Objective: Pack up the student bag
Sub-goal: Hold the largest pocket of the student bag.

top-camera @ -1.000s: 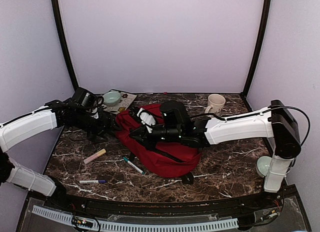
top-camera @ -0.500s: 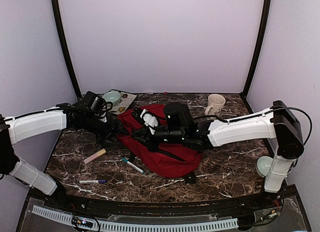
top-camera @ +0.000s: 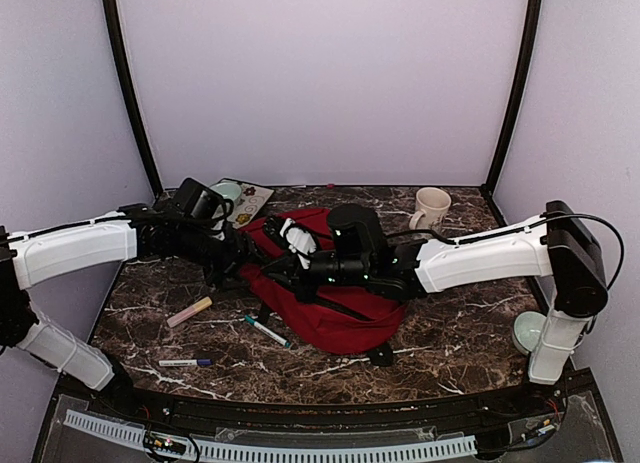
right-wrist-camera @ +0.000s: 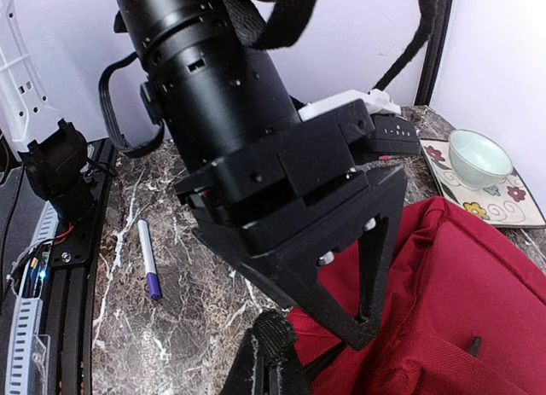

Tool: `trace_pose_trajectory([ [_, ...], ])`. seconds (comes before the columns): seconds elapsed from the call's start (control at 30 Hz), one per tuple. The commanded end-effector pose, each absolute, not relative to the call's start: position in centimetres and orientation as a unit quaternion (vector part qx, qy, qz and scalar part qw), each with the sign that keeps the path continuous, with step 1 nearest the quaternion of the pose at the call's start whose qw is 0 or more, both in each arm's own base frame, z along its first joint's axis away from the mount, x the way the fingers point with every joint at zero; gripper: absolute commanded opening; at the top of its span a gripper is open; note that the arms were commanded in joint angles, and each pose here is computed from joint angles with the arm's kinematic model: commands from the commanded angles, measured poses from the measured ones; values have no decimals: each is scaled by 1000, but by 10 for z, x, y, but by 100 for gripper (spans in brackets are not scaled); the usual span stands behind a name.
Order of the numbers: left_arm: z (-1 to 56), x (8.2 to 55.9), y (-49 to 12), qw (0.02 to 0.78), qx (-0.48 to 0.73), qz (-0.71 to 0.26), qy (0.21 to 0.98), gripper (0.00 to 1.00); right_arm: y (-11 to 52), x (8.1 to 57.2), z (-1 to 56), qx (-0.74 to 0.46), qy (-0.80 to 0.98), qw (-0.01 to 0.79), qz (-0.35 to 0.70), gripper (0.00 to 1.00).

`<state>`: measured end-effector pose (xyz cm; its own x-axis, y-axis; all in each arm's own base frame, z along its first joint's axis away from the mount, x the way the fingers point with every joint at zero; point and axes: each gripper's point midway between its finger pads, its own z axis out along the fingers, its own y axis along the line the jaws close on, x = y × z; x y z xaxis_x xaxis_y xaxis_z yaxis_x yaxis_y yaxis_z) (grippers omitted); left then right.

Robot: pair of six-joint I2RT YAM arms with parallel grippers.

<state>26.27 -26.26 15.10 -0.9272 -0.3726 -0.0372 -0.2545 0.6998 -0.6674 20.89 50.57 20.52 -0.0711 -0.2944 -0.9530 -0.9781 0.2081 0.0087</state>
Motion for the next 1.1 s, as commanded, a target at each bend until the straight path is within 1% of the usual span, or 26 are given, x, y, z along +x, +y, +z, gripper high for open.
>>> trace_pose_trajectory([
  [0.0,177,261,-260,105,-209,-366,901,70,514,207,240,-502,589,499,390,0],
  [0.1,169,260,-267,85,-211,-375,899,70,517,207,242,-505,583,502,390,0],
  [0.23,165,268,-279,72,-195,-378,902,62,518,207,243,-510,581,503,388,0],
  [0.3,159,268,-282,59,-194,-371,906,59,518,208,244,-511,579,505,385,0],
  [0.33,155,269,-285,53,-194,-371,907,55,518,208,244,-513,578,506,383,0],
  [0.43,151,270,-288,46,-193,-378,904,33,518,208,245,-518,575,506,380,0],
  [0.53,152,272,-288,53,-193,-376,905,14,517,206,244,-521,574,504,380,0],
  [0.63,151,272,-285,58,-190,-368,908,1,515,205,242,-523,575,502,378,0],
  [0.77,150,276,-276,72,-169,-345,920,0,510,201,238,-532,575,497,375,0],
  [0.93,159,285,-266,121,-95,-314,937,0,498,194,234,-536,577,490,375,0],
  [0.97,157,284,-264,125,-82,-308,939,0,497,194,239,-532,575,493,378,0],
  [1.07,151,291,-248,129,-70,-297,943,0,485,186,227,-532,584,479,383,0],
])
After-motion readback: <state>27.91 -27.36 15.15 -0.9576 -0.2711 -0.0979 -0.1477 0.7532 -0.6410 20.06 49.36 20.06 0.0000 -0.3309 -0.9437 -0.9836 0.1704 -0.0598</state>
